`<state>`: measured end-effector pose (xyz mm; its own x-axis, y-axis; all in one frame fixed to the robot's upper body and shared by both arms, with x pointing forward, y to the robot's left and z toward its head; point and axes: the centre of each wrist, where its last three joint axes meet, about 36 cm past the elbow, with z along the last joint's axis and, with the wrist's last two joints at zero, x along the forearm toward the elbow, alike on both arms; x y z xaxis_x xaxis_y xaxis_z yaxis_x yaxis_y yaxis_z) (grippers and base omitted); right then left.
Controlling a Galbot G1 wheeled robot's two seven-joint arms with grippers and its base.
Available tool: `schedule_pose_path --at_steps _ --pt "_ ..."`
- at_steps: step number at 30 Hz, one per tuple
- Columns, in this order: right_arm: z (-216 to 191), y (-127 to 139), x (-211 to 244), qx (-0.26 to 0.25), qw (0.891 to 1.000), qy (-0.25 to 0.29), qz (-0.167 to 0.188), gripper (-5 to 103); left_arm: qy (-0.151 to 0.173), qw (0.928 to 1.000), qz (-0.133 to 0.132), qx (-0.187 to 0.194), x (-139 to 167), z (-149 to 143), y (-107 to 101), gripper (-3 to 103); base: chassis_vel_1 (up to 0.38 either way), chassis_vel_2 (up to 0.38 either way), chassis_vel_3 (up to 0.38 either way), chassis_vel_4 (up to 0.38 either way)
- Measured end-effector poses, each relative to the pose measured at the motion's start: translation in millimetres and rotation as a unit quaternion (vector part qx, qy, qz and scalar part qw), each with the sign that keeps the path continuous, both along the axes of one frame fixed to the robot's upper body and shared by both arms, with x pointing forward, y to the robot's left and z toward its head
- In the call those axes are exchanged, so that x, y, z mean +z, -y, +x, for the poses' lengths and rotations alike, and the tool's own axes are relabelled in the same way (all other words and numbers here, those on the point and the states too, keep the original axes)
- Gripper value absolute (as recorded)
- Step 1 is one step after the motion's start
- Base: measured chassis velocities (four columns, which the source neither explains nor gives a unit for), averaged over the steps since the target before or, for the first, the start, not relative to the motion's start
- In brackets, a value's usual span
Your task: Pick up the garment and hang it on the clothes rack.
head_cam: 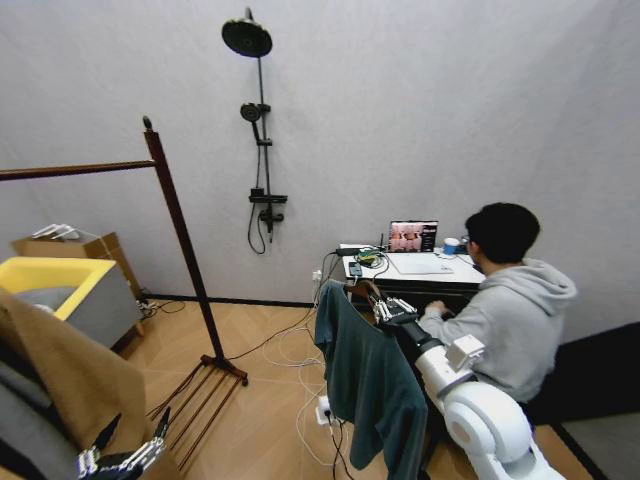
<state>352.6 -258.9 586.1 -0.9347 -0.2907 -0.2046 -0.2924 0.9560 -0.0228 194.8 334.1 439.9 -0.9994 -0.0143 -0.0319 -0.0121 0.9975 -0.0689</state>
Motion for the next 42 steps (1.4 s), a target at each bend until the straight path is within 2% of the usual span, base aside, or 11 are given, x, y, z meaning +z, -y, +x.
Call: schedule_pose_path --at_steps 14,42 --pt "1.0 1.9 -0.7 0.003 1.0 -0.001 -0.001 9 0.0 1.0 0.0 0.0 0.0 0.0 0.0 100 0.05 0.173 0.176 0.04" --pt "-1.6 6.0 -3.8 0.008 1.0 0.001 -0.003 9 0.0 1.0 0.0 0.0 0.0 0.0 0.0 100 -0.091 0.089 0.093 -0.086"
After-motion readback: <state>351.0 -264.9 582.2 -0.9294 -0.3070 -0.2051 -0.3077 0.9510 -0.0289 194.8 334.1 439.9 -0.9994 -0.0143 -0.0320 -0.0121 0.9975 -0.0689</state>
